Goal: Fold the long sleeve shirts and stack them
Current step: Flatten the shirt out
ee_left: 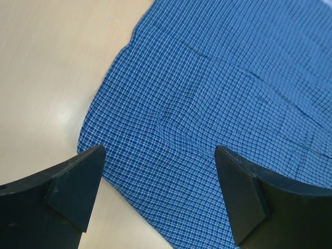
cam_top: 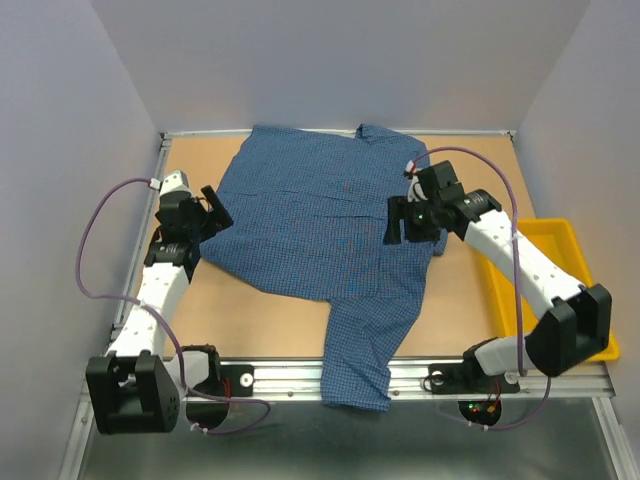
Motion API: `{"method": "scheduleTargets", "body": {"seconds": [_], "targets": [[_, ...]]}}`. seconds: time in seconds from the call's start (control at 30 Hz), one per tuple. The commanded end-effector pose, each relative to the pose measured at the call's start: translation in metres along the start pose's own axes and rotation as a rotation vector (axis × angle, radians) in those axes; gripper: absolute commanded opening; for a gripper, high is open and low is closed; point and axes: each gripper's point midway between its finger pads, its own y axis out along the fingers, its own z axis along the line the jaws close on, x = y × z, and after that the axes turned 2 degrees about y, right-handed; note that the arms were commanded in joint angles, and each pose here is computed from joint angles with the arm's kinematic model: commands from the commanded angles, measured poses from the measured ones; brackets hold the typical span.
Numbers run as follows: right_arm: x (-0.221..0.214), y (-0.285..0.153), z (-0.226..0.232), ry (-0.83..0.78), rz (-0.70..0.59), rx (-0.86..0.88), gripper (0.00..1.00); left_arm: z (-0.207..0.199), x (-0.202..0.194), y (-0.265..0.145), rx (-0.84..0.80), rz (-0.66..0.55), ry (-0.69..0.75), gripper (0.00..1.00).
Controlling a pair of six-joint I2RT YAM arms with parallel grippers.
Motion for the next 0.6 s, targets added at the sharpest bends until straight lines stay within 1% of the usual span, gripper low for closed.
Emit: {"method": "scheduleTargets", "body": {"seconds": [0.0, 0.03, 0.07, 0.1, 0.13, 0.3, 0.43, 0.53, 0.57], "targets": [[0.089, 0.020, -0.068, 0.208, -0.275, -0.172, 0.72, 0.006, -0.001, 0.009, 0.072, 0.055, -0.023, 0.99], [0.101, 0.028, -0.084, 0.236, -0.304, -0.191, 0.72, 0.011, -0.004, 0.011, 0.101, 0.065, -0.033, 0.99], [0.105, 0.037, -0.089, 0.245, -0.305, -0.197, 0.72, 0.017, -0.011, 0.016, 0.132, 0.092, -0.035, 0.99], [0.111, 0.043, -0.101, 0.256, -0.322, -0.243, 0.71, 0.021, -0.017, 0.018, 0.155, 0.107, -0.040, 0.99], [0.115, 0.063, -0.112, 0.269, -0.313, -0.257, 0.70, 0.027, -0.024, 0.022, 0.182, 0.129, -0.054, 0.99], [0.129, 0.116, -0.135, 0.270, -0.309, -0.304, 0.65, 0.041, -0.040, 0.031, 0.205, 0.169, -0.103, 0.99], [0.142, 0.142, -0.151, 0.258, -0.308, -0.342, 0.61, 0.042, -0.052, 0.039, 0.201, 0.214, -0.110, 0.98], [0.147, 0.154, -0.160, 0.259, -0.304, -0.349, 0.61, 0.044, -0.060, 0.043, 0.208, 0.240, -0.110, 0.98], [0.156, 0.155, -0.163, 0.259, -0.319, -0.346, 0.61, 0.046, -0.063, 0.043, 0.215, 0.251, -0.109, 0.98]]}}
